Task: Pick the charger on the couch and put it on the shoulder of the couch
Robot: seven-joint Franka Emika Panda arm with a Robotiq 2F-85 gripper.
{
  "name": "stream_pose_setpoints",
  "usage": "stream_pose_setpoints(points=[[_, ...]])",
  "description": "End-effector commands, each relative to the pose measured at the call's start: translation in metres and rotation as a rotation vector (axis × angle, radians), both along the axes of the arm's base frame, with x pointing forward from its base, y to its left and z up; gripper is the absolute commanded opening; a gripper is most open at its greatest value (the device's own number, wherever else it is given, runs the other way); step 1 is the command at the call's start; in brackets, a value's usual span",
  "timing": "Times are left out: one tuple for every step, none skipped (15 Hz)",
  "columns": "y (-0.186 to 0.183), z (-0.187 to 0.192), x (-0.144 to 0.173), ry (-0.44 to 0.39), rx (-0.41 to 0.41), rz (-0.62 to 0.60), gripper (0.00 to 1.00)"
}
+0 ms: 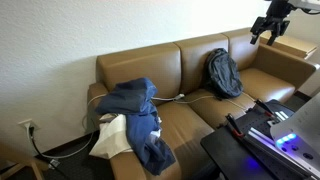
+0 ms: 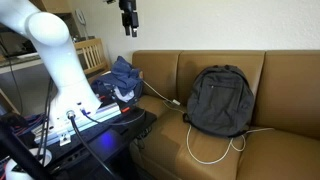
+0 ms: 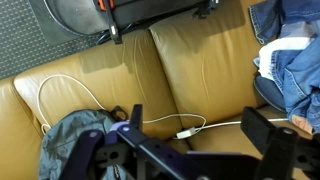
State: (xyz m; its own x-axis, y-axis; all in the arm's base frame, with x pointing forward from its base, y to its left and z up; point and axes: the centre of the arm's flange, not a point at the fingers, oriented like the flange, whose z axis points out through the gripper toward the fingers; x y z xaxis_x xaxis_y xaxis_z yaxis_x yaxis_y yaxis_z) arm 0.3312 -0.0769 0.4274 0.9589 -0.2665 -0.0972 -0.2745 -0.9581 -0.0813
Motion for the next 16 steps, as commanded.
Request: stream_pose_setpoints(points=[[0.0, 0.0, 0.0, 0.0, 0.0, 0.0, 1.0], [-0.006, -0.002, 0.005, 0.017, -0.02, -0.052, 1.0], [-0.016, -0.006, 0.011, 0.035, -0.029, -0.13, 1.0], [-0.025, -0.007, 0.013, 0.031, -0.041, -0.198, 1.0], [-0.035, -0.008, 0.013, 0.04, -0.031, -0.257, 1.0], [-0.044, -0.008, 0.011, 0.043, -0.025, -0.316, 1.0], [-0.052, -0.007, 0.009, 0.035, -0.028, -0.377, 1.0], [-0.06, -0.007, 0.007, 0.035, -0.029, -0.432, 1.0], [-0.069, -0.006, 0.005, 0.034, -0.023, -0.482, 1.0], [-0.074, -0.005, 0.002, 0.024, -0.025, -0.524, 1.0], [-0.078, -0.004, 0.001, 0.03, -0.029, -0.551, 1.0], [-0.081, -0.008, 0.005, 0.068, -0.025, -0.559, 1.0], [-0.089, -0.016, 0.011, 0.11, 0.036, -0.551, 1.0], [-0.096, -0.021, 0.011, 0.125, 0.104, -0.527, 1.0], [-0.077, -0.011, -0.003, 0.065, 0.025, -0.538, 1.0], [-0.082, -0.016, -0.002, 0.078, 0.056, -0.537, 1.0]])
